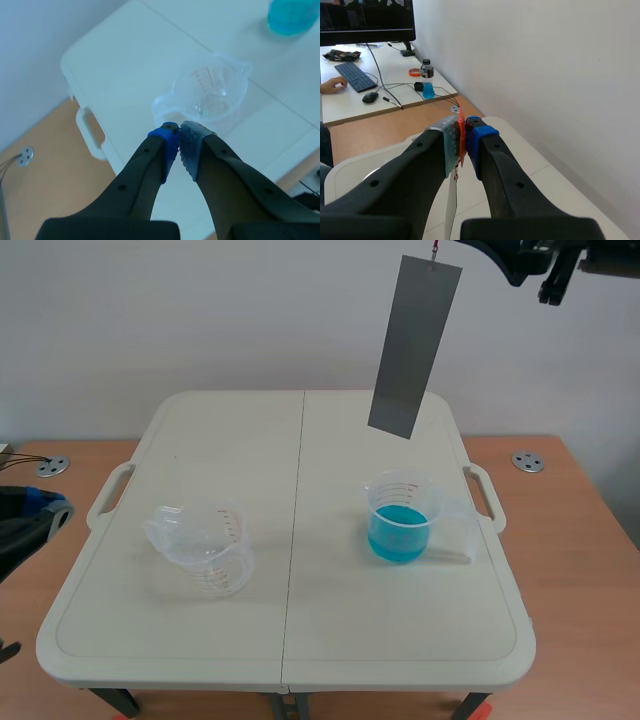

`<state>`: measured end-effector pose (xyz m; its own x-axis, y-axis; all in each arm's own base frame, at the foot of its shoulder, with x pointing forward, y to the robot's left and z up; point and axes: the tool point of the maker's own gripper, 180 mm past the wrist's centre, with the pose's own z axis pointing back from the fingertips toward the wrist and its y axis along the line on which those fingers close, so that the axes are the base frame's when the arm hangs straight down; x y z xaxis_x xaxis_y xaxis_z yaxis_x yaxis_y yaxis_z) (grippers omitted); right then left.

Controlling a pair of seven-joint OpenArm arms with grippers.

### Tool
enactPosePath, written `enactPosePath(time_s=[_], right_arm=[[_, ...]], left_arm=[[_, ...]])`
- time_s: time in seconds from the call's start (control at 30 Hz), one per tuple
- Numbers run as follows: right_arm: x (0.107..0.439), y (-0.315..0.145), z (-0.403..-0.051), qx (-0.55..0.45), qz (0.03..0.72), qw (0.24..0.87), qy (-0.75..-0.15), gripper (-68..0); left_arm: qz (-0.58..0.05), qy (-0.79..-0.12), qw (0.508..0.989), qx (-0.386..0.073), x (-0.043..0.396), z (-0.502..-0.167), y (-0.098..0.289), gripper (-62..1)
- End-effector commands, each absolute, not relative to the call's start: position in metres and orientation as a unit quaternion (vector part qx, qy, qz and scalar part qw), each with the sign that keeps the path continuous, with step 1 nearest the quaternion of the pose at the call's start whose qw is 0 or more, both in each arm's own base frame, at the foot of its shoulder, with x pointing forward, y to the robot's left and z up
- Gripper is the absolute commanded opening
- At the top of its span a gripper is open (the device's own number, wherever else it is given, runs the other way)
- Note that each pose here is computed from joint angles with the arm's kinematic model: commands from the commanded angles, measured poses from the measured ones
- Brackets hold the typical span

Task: Hold the metal plate by the orange handle, dip it into the blue solution, take it out and point at it, then put the plate back in the beaker on the left.
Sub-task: 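Move the plate over the blue solution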

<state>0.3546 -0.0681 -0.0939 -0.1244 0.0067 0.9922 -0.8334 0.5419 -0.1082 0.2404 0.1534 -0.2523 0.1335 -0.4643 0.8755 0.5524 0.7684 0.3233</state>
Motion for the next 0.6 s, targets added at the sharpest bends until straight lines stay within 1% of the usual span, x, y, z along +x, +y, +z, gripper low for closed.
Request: enactPosePath(time_s=[0.0,0.23,0.33,0.57], right_arm=[[0.356,-0.073,-0.083,0.318,0.355,0.570,-0.669,-66.4],[0.360,-0.076,-0.093,0.321,0.346,0.583,-0.661,-66.4],[0.361,-0.074,-0.098,0.320,0.342,0.590,-0.657,-66.4],[0.366,-0.078,-0.104,0.313,0.321,0.602,-0.661,-66.4]], left_arm=[[-0.348,-0.574,0.739,-0.062,0.243,-0.248,0.138,-55.1],[-0.373,-0.596,0.702,-0.113,0.256,-0.237,0.088,-55.2],[-0.390,-0.596,0.690,-0.131,0.258,-0.235,0.067,-55.2],[-0.411,-0.601,0.667,-0.158,0.266,-0.226,0.028,-55.1]])
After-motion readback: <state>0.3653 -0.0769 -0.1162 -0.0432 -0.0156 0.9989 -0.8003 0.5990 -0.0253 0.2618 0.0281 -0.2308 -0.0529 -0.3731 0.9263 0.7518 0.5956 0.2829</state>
